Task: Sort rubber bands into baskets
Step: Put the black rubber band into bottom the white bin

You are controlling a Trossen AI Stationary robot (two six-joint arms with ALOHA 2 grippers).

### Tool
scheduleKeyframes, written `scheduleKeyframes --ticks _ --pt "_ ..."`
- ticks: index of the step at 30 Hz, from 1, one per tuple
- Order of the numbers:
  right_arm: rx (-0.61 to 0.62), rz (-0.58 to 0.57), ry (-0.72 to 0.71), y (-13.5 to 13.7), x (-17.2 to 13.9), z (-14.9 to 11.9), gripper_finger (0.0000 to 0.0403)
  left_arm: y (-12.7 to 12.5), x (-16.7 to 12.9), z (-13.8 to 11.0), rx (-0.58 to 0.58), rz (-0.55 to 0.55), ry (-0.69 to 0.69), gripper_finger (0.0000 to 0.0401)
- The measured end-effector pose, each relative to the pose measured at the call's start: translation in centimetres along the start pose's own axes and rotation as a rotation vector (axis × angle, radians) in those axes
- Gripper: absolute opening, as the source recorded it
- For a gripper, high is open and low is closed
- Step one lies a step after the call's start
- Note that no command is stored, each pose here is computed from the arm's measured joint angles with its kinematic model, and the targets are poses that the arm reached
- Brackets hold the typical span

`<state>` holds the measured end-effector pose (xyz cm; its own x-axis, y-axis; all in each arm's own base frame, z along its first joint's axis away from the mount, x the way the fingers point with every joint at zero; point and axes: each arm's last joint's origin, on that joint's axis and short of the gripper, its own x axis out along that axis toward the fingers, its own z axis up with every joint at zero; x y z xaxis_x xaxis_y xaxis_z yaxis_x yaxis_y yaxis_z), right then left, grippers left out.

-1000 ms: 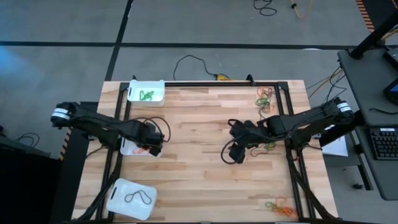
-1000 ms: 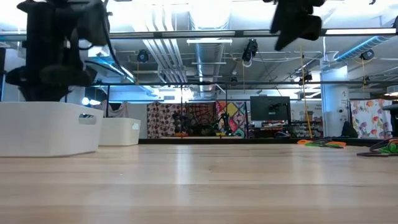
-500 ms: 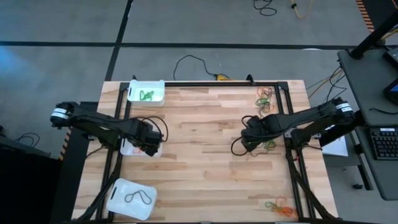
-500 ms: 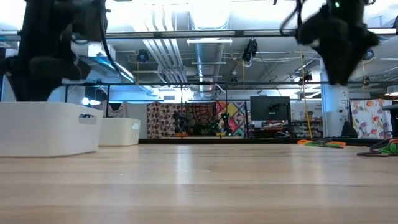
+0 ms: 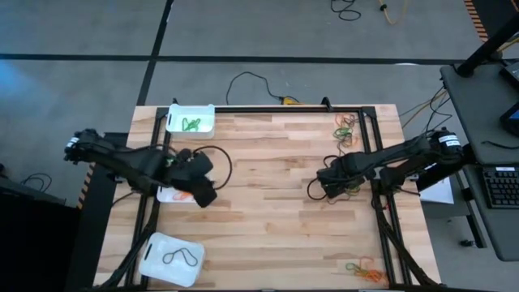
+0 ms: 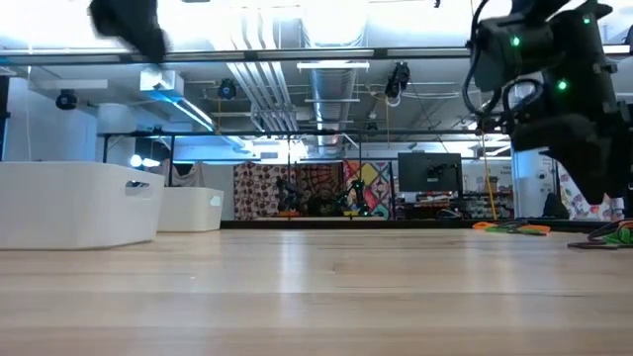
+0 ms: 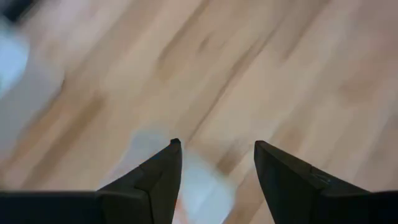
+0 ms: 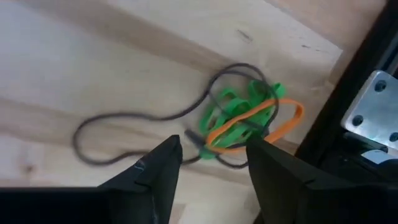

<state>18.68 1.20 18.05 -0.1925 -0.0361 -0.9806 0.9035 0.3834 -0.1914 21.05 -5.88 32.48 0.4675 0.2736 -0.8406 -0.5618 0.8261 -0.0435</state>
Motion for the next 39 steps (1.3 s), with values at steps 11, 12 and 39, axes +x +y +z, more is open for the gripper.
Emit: scheduleKeyframes --ticks 11,12,39 --pt "0.077 -0.036 0.095 -1.1 2.6 0.4 0.007 -3.9 -4.3 2.3 0.174 -0.169 -0.389 0.0185" --pt "0.081 -0.033 0.093 -1.2 2.8 0.4 0.0061 -4.0 -4.4 2.1 0.181 -0.172 -0.388 0.0185" --pt "-0.115 0.526 -0.272 7.2 -3.7 3.6 0.0008 -2.7 -5.9 -0.5 0.192 -0.091 -0.438 0.0185"
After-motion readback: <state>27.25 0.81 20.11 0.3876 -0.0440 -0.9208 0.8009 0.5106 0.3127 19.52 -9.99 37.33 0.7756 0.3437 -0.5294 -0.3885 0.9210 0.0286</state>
